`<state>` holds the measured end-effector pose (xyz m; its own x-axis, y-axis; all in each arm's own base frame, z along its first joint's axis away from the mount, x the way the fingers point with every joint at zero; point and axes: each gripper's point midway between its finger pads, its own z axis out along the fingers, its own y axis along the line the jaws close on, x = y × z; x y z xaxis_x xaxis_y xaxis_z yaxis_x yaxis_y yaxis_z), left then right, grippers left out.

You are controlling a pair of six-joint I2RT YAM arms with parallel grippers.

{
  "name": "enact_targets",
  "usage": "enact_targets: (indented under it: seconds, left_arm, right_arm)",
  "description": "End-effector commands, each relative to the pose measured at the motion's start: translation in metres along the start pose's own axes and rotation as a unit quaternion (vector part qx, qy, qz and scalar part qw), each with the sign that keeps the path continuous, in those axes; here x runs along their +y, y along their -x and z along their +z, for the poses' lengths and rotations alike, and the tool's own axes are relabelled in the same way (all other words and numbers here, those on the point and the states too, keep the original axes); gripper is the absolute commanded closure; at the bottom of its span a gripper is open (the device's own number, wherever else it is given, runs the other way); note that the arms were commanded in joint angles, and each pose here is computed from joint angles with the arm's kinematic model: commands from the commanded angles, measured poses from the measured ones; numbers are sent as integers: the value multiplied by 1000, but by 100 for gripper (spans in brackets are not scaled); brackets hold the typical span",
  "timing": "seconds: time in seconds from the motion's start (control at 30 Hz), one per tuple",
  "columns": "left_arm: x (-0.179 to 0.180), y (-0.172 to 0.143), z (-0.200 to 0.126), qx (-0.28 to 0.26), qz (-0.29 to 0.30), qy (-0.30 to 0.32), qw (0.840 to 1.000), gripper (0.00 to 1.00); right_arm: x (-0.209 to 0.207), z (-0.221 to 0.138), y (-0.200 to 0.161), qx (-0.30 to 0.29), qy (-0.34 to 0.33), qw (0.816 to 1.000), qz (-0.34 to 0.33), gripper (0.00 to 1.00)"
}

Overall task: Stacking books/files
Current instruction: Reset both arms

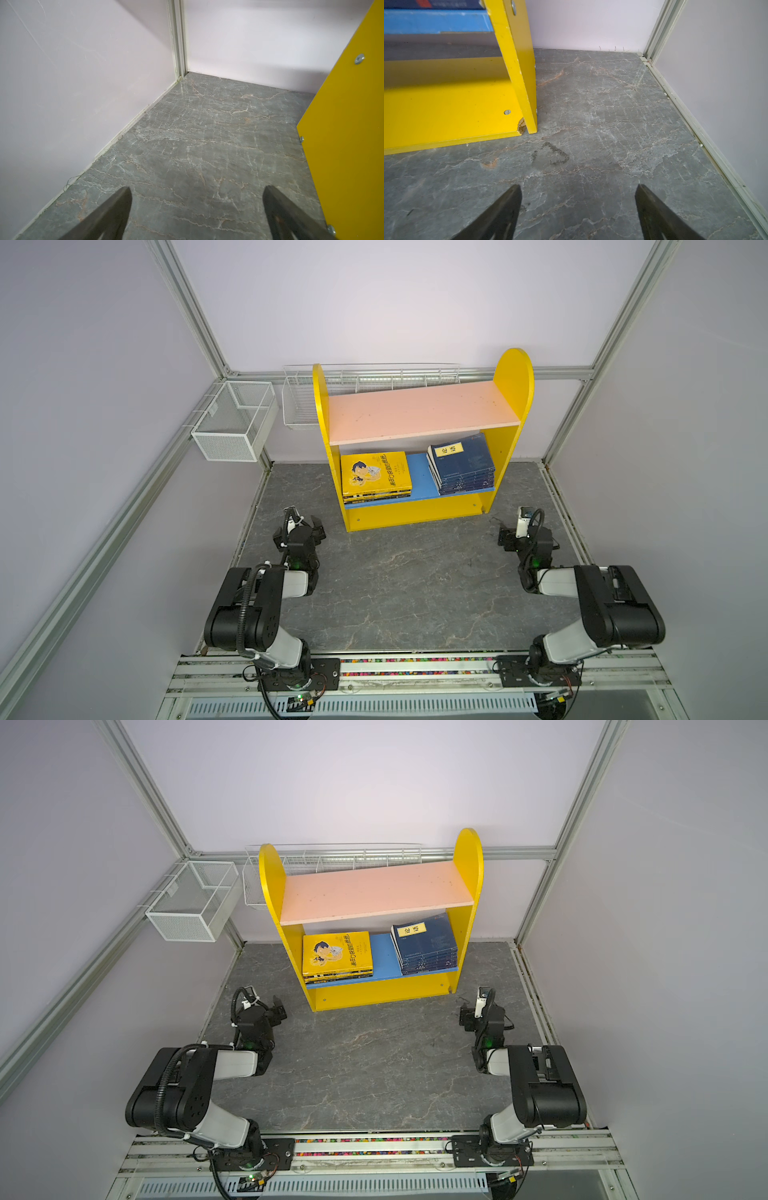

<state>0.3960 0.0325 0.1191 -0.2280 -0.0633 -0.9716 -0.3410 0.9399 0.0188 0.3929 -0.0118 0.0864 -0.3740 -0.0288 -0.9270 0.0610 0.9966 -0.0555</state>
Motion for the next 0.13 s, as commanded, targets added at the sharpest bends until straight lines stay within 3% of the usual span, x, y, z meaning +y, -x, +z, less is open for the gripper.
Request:
enact_targets:
  seconds: [0.0, 0.1]
  left_arm:
    - [0, 0, 0, -9, 5, -4, 1000, 1]
    - [0, 0, 0, -9, 5, -5, 1000, 1]
  right_arm:
    - [2, 0, 5, -9, 9, 1000, 4, 12]
    - [1, -1, 7, -13, 10, 1000, 6, 12]
